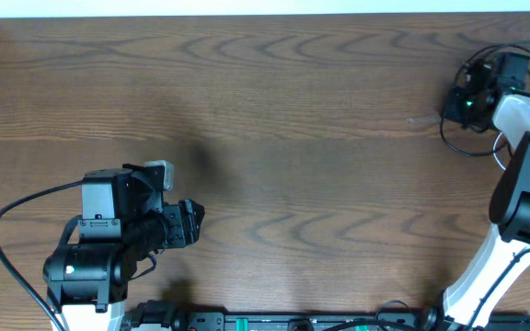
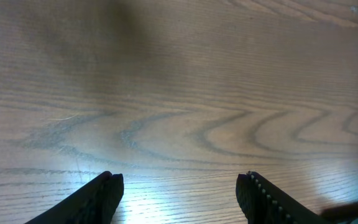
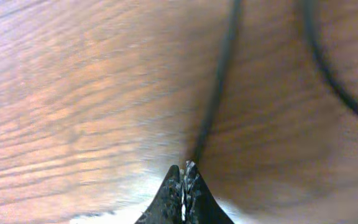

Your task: Untangle cables

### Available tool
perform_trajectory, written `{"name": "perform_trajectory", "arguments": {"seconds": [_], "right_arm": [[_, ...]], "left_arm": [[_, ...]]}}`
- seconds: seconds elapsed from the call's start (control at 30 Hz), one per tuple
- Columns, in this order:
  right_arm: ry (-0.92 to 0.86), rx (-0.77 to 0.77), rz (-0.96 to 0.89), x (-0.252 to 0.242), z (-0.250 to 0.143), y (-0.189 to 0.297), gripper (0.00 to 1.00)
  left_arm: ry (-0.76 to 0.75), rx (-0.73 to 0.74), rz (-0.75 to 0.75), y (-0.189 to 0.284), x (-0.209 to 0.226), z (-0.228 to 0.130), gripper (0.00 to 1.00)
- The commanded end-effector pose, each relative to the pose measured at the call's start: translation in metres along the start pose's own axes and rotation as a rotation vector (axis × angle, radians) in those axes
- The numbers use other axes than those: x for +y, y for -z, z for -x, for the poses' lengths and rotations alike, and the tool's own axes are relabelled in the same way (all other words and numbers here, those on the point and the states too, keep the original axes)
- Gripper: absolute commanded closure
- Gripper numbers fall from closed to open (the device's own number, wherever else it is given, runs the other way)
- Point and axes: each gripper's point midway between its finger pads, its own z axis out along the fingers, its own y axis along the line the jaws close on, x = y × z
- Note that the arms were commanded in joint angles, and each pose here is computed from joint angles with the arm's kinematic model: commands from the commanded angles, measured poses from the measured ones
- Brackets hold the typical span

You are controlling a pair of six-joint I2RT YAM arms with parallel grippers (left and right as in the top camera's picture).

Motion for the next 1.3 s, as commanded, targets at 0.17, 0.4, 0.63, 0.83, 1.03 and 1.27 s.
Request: {"name": "perform_trajectory", "arguments": {"seconds": [0.17, 0.4, 0.63, 0.83, 1.03, 1.27], "right_arm": [[0.032, 0.016, -0.059, 0.013, -0.007, -0.009, 0.99], [0.016, 0.084, -0.144, -0.002, -0.029, -0.025, 0.99], [-0.012, 0.181, -0.295, -0.038, -0.060, -0.040, 0.99], [-0.238, 0.222, -0.471, -0.097, -0.080, -0.021, 0.99], [-0.417, 0.262, -0.514, -0.150, -0.099, 0.002, 0.99], [-0.600, 0.266, -0.509, -0.208, -0.118, 0.028, 0.99]], "left_arm": [[-0.018, -0.013, -0.016, 0.002, -0.003, 0.003, 0.36], [-0.018, -0.012, -0.016, 0.002, -0.003, 0.003, 0.36], [-0.018, -0.012, -0.016, 0.002, -0.003, 0.003, 0.36], [-0.018, -0.012, -0.016, 0.002, -0.003, 0.003, 0.36], [-0.018, -0.011, -0.015, 0.002, -0.003, 0.003, 0.36], [-0.017, -0.008, -0.015, 0.002, -0.003, 0.002, 0.36]]}}
